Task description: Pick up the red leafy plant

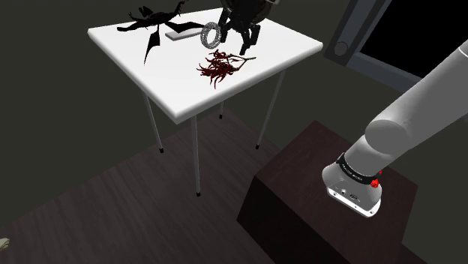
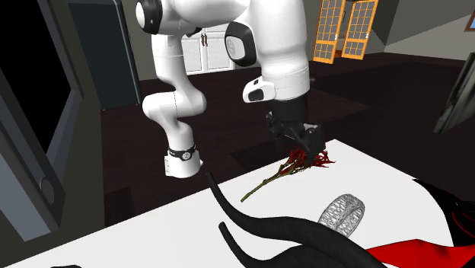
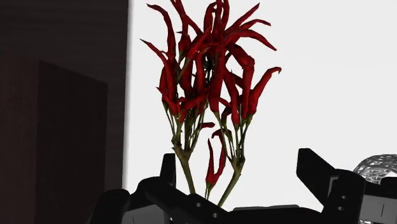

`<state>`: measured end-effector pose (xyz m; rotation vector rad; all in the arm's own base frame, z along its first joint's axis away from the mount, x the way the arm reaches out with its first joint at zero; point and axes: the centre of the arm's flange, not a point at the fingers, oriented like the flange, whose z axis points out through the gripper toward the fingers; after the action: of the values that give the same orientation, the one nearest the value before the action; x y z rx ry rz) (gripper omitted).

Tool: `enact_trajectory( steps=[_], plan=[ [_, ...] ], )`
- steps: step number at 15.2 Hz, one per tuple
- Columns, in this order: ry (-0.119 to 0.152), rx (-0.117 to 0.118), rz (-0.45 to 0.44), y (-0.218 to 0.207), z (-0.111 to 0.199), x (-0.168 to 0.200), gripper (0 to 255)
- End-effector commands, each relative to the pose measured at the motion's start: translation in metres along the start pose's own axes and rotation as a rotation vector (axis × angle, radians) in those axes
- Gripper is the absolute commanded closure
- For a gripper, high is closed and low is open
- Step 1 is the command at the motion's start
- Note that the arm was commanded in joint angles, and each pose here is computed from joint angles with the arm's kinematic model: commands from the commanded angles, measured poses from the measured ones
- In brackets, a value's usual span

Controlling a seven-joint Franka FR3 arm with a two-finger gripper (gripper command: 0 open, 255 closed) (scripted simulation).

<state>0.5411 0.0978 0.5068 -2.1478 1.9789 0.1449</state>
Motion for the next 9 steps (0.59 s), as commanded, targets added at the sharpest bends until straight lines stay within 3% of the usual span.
enact_trajectory(
  steps=[1,6,7,9],
  plan=[
    [0.000,0.001,0.007,-0.001,0.011,0.002,0],
    [0.000,0.001,0.007,0.001,0.029,0.006,0],
    [0.000,0.002,0.007,0.001,0.029,0.006,255],
    [0.000,0.002,0.007,0.001,0.029,0.006,255]
  ],
)
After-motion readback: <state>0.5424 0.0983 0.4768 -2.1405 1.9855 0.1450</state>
